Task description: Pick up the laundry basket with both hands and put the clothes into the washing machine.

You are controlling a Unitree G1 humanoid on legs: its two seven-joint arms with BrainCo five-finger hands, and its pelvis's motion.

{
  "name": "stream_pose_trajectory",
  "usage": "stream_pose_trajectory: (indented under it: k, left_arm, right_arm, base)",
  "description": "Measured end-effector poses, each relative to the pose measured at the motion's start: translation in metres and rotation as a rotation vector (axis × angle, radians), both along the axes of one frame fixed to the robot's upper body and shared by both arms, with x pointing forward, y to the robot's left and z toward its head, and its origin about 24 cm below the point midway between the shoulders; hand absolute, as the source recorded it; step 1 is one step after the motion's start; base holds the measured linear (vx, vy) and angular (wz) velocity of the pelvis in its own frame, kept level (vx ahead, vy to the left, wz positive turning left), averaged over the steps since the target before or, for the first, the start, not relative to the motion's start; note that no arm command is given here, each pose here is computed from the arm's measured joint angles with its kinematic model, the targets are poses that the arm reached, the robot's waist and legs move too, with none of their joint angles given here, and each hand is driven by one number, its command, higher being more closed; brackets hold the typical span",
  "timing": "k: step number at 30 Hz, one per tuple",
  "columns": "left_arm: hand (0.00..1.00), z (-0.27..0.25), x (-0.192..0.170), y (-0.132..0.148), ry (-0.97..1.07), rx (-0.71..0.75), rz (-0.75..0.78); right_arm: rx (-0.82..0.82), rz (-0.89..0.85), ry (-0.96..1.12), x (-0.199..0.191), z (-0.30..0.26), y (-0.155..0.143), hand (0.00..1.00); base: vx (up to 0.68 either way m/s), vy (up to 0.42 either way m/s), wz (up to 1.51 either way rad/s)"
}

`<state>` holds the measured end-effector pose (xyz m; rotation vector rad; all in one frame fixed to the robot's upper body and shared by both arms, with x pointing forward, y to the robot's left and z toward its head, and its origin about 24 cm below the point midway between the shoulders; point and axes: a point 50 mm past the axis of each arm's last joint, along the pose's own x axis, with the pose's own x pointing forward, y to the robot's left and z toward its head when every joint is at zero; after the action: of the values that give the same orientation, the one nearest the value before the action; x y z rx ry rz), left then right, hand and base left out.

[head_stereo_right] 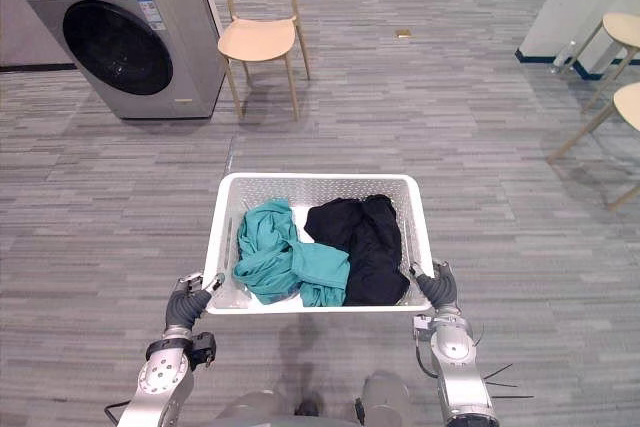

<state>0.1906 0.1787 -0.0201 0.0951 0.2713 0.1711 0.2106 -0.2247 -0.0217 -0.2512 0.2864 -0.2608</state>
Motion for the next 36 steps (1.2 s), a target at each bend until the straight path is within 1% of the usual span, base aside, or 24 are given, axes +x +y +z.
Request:
stream_pose_trajectory:
  k: [4,7,10,13,15,19,25,28,30,36]
  left_arm:
    - [1.00,-0.007,-0.001,-0.002,0.034,0.018,-0.029]
    - [1.00,-0.016,-0.003,-0.018,0.066,-0.032,-0.032]
    - [1.00,-0.021,-0.005,-0.018,0.088,-0.038,-0.032]
    - [1.00,-0.021,-0.005,-0.016,0.085,-0.039,-0.034]
    - [1.00,-0.018,-0.004,-0.015,0.063,-0.056,-0.030]
    - [1.00,-0.009,-0.002,-0.016,0.019,-0.068,-0.038]
    - [1.00,-0.001,0.001,-0.015,-0.001,-0.056,-0.037]
    - [1.00,-0.002,-0.001,-0.006,0.011,-0.013,-0.048]
    - [1.00,-0.004,-0.003,-0.005,0.025,-0.009,-0.046]
    - [1.00,0.000,0.003,-0.002,0.010,0.020,-0.069]
  right_arm:
    - [-0.006,-0.018,0.036,-0.014,-0.005,-0.004,1.00]
    - [-0.030,-0.046,0.067,-0.018,-0.006,-0.016,1.00]
    - [-0.028,-0.045,0.068,-0.018,-0.006,-0.015,1.00]
    - [-0.026,-0.052,0.031,-0.016,0.001,-0.013,1.00]
    - [-0.037,-0.053,-0.034,-0.010,0.014,-0.012,1.00]
    - [-0.052,-0.052,-0.066,-0.003,0.022,-0.015,1.00]
    - [-0.036,-0.071,-0.050,-0.004,0.016,-0.012,1.00]
    - [0.000,-0.082,-0.023,-0.005,0.007,-0.005,1.00]
    - [0.013,-0.088,0.027,-0.010,-0.005,-0.003,1.00]
    - [0.016,-0.087,0.018,-0.010,-0.004,-0.001,1.00]
  base:
    - [0.79,-0.141,0.84]
    - [0.89,-0.203,0.41]
    - [0.76,-0.158,0.14]
    - [0.62,-0.063,0.06]
    - [0.73,0.012,0.08]
    - [0.64,0.184,-0.02]
    - [0.67,0.299,0.03]
    - [0.64,0.276,-0.06]
    - [0.62,0.161,0.02]
    - [0.59,0.052,0.11]
